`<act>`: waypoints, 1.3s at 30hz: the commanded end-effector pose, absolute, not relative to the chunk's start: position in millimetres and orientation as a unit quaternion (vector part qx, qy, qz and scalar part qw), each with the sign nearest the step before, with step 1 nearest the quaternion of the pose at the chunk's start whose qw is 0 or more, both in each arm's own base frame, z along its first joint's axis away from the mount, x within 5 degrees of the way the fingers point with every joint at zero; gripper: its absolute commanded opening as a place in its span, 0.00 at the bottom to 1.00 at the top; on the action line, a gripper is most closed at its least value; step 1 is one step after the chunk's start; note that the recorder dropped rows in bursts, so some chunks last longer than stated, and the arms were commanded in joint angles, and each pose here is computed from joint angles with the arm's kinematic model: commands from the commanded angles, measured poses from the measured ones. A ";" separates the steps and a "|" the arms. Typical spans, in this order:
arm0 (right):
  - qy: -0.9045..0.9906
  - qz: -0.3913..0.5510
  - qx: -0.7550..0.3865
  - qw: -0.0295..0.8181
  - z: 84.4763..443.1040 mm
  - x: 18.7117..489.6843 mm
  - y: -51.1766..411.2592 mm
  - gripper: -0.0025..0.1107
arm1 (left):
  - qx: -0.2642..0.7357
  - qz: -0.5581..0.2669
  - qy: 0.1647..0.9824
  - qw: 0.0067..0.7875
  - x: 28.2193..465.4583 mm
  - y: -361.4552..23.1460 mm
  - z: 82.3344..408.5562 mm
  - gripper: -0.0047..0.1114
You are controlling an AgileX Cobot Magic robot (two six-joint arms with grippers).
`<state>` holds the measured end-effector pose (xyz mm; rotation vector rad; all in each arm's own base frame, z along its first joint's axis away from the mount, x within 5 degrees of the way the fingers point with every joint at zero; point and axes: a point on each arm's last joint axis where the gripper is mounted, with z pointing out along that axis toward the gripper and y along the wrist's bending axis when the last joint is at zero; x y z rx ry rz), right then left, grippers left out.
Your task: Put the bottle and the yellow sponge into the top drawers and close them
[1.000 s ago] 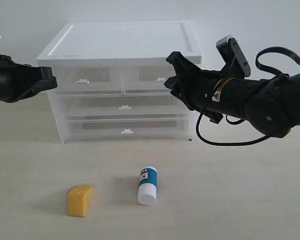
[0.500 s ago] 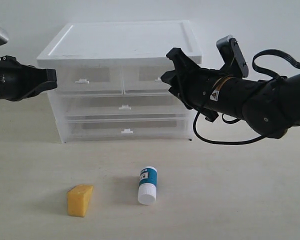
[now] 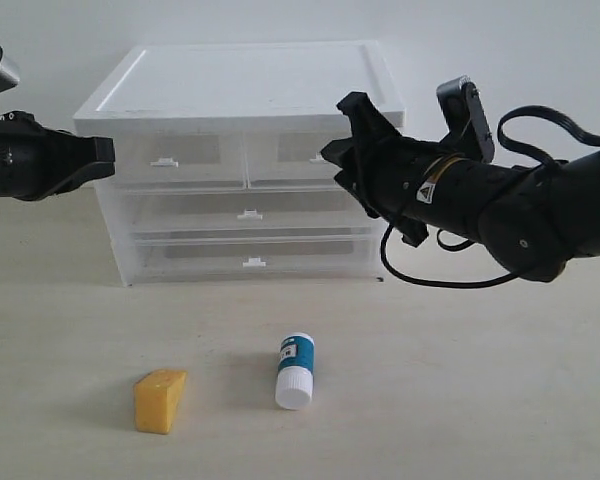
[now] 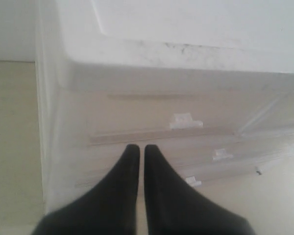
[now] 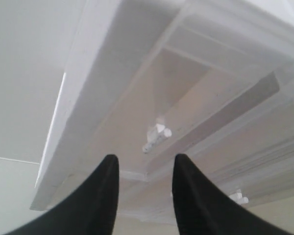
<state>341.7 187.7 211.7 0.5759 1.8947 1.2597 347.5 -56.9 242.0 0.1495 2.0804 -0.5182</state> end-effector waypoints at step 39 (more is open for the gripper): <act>0.707 0.524 0.242 0.409 195.3 372.7 199.5 0.31 | 0.081 -0.204 0.848 0.482 348.3 -58.3 243.5 0.07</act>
